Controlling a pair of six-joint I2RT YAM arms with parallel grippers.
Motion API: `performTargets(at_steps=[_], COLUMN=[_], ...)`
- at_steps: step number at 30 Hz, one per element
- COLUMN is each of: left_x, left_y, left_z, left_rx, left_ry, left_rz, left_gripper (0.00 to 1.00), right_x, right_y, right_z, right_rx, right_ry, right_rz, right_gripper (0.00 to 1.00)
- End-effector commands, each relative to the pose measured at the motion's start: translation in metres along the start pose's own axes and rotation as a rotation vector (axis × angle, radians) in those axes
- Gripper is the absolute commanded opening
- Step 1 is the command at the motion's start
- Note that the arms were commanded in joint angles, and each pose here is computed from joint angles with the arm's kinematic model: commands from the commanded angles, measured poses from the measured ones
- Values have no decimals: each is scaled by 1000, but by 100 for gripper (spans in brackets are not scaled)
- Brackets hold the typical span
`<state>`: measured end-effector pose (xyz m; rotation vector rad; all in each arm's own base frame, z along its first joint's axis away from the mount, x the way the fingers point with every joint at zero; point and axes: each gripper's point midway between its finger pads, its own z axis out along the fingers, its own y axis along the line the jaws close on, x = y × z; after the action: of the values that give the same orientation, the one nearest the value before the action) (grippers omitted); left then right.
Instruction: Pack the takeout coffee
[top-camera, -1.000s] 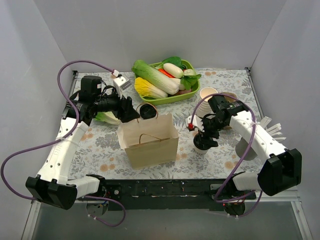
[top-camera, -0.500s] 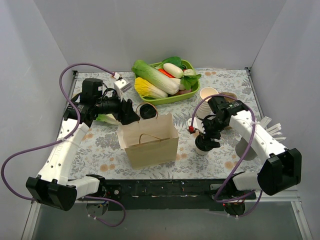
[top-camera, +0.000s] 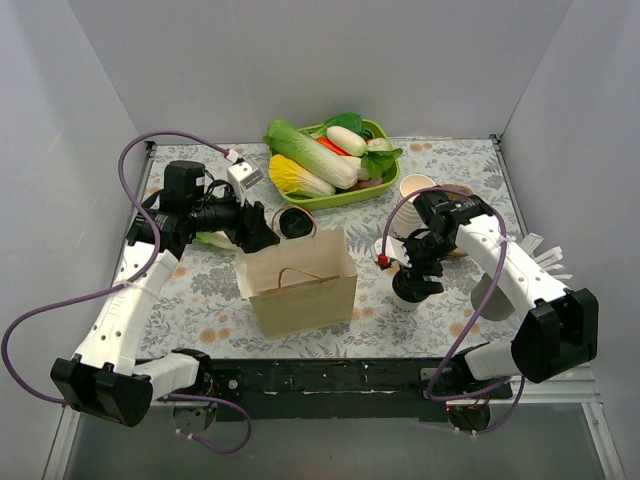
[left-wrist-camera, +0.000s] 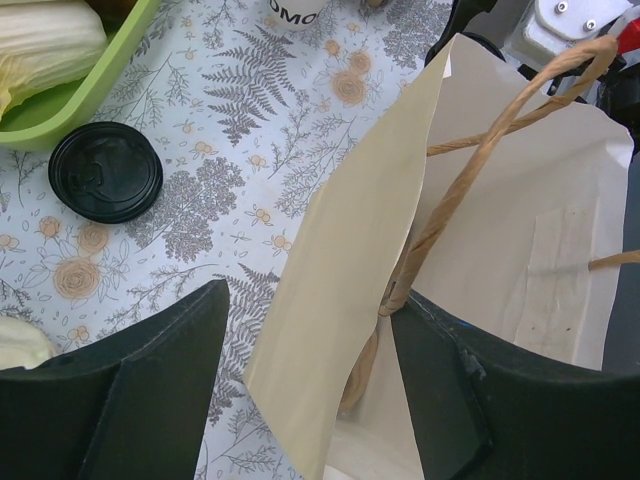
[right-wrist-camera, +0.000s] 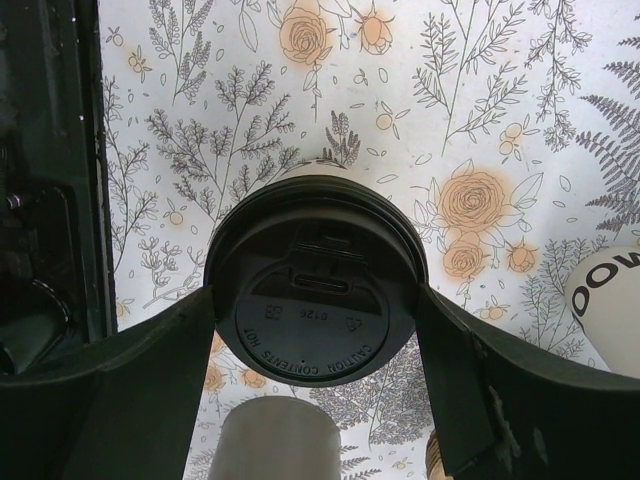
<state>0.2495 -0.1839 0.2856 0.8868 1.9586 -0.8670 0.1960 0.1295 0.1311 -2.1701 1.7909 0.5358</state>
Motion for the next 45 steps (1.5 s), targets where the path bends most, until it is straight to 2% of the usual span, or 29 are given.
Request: performTargets(at_steps=[1, 10, 20, 31, 43, 45], left_x=[-4, -3, -4, -2, 0, 0], left_y=[-5, -5, -5, -5, -5, -5], left_z=[-7, -5, -6, -5, -4, -5], left_rx=[-1, 4, 2, 2, 6, 4], left_ry=[-32, -32, -32, -30, -27, -28], left_rz=[22, 18, 21, 14, 8, 11], left_gripper=[65, 65, 65, 65, 65, 65], right_x=[14, 25, 38, 47, 61, 62], right_y=[16, 19, 27, 31, 35, 33], right_z=[-3, -3, 4, 8, 17, 17], right_rx=[-78, -80, -122, -145, -140, -131], right_ry=[72, 135, 194, 244, 302, 308], right_rz=[21, -38, -33, -36, -61, -69], right_gripper=[63, 64, 64, 70, 68, 63])
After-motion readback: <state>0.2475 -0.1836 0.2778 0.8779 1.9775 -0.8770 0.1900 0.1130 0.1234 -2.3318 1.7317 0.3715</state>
